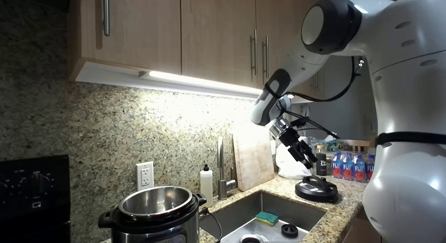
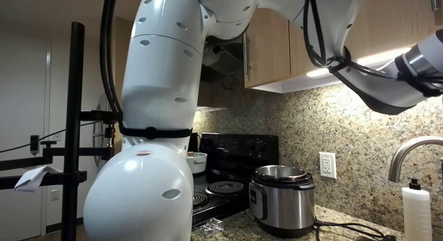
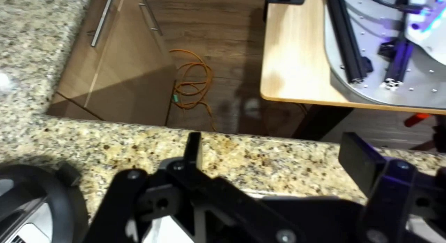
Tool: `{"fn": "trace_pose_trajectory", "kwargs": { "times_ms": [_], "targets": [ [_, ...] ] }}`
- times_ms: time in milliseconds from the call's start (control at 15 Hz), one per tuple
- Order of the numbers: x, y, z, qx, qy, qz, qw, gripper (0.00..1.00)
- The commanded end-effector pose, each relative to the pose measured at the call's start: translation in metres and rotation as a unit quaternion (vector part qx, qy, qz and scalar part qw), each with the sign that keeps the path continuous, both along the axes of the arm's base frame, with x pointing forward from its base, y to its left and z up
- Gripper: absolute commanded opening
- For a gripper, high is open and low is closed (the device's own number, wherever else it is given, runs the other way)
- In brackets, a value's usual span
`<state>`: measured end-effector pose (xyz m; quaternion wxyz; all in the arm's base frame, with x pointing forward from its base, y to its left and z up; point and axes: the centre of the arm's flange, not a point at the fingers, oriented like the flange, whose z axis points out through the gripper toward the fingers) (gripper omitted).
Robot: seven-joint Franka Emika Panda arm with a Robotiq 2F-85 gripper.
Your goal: Uncover the cooker and put the lid on the counter
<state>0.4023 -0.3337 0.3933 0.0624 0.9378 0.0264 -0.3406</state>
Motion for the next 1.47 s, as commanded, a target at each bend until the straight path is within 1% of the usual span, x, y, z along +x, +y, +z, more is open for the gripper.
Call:
{"fn": "trace_pose_trajectory", "kwargs": {
  "times_ms": [0,133,267,467,733,933,1200,1400],
  "targets": [
    [-0.028,0.025,0.033,0.043,-0.073,-0.049,0.9952,1.0],
    [-0.038,0.031,0.051,0.05,-0.122,-0.072,0.9886,1.0],
    [-0.046,0.037,0.066,0.047,-0.165,-0.084,0.9816,1.0],
    [-0.048,0.046,0.079,0.027,-0.2,-0.078,0.9763,1.0],
    [-0.048,0.062,0.091,0.008,-0.25,-0.069,0.9658,1.0],
    [-0.048,0.069,0.104,0.003,-0.292,-0.071,0.9538,1.0],
    [-0.054,0.071,0.126,-0.01,-0.351,-0.075,0.9333,1.0],
    [-0.06,0.071,0.139,-0.018,-0.385,-0.075,0.9196,1.0]
  ]
}}
